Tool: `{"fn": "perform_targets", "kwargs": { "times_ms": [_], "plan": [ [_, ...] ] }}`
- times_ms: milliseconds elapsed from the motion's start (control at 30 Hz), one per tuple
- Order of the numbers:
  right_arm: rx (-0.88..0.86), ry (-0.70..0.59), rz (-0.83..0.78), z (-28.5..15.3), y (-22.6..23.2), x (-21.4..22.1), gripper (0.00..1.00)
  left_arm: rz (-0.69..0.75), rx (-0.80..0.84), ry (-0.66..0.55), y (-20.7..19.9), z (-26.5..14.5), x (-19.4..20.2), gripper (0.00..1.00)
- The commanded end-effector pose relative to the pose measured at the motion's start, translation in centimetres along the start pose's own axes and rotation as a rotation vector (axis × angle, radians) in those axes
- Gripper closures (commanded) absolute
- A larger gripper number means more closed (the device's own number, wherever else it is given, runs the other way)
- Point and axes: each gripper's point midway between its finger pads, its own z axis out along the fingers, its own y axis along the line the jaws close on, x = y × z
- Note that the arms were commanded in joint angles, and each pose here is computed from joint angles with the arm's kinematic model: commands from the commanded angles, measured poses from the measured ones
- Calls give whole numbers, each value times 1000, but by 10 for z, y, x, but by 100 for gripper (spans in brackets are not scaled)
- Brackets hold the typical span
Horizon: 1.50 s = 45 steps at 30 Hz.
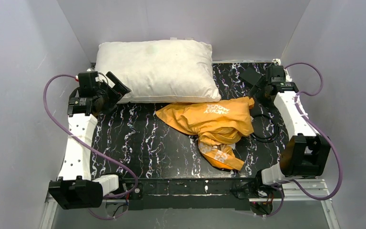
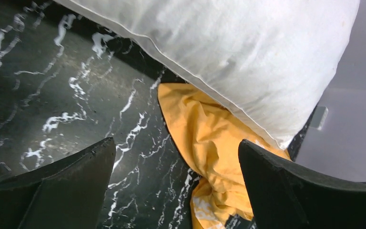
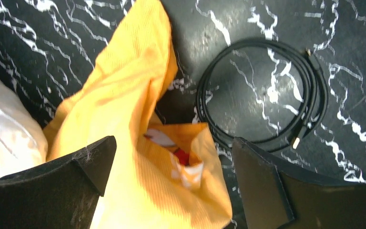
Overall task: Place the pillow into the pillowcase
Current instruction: Move the pillow to the corner of the board.
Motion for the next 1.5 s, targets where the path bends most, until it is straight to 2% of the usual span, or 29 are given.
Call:
{"fn": "perform_targets", "kwargs": {
  "times_ms": [0,233,333,367,433,533,567,700,833,967,1067,1200,1300,1367,1467],
  "plan": [
    [-92,122,-22,-36,4,17,0,-70,112,177,-18,13,34,1],
    [-282,307,6,-45,34,53,0,-7,205,422,-50,31,104,1],
    [-334,378,16,-37,43,68,11,29,239,490,-67,35,129,1],
    [-362,397,9,-36,47,70,17,42,246,502,-72,36,135,1],
    [-422,413,2,-39,59,69,39,67,265,511,-81,35,143,1],
    [-489,376,-2,-52,73,53,86,85,277,497,-89,35,141,1],
    [-501,355,-7,-57,77,45,96,90,282,486,-91,34,137,1],
    [-588,274,-72,-98,93,13,99,129,320,437,-105,29,123,1],
    [-806,187,-191,-160,122,-14,99,140,345,415,-116,24,113,1],
    [-1038,106,-334,-231,156,-21,99,84,390,404,-132,18,106,1],
    [-1188,88,-397,-277,182,-10,99,64,411,366,-141,13,95,1],
    [-1415,145,-495,-342,222,35,99,87,387,302,-140,4,79,1],
    [-1570,270,-599,-381,242,86,99,104,312,257,-123,-1,67,1],
    [-1602,348,-671,-389,247,111,99,111,254,222,-108,-3,61,1],
    [-1590,443,-713,-376,253,129,97,100,211,207,-91,-6,60,1]
  ]
}}
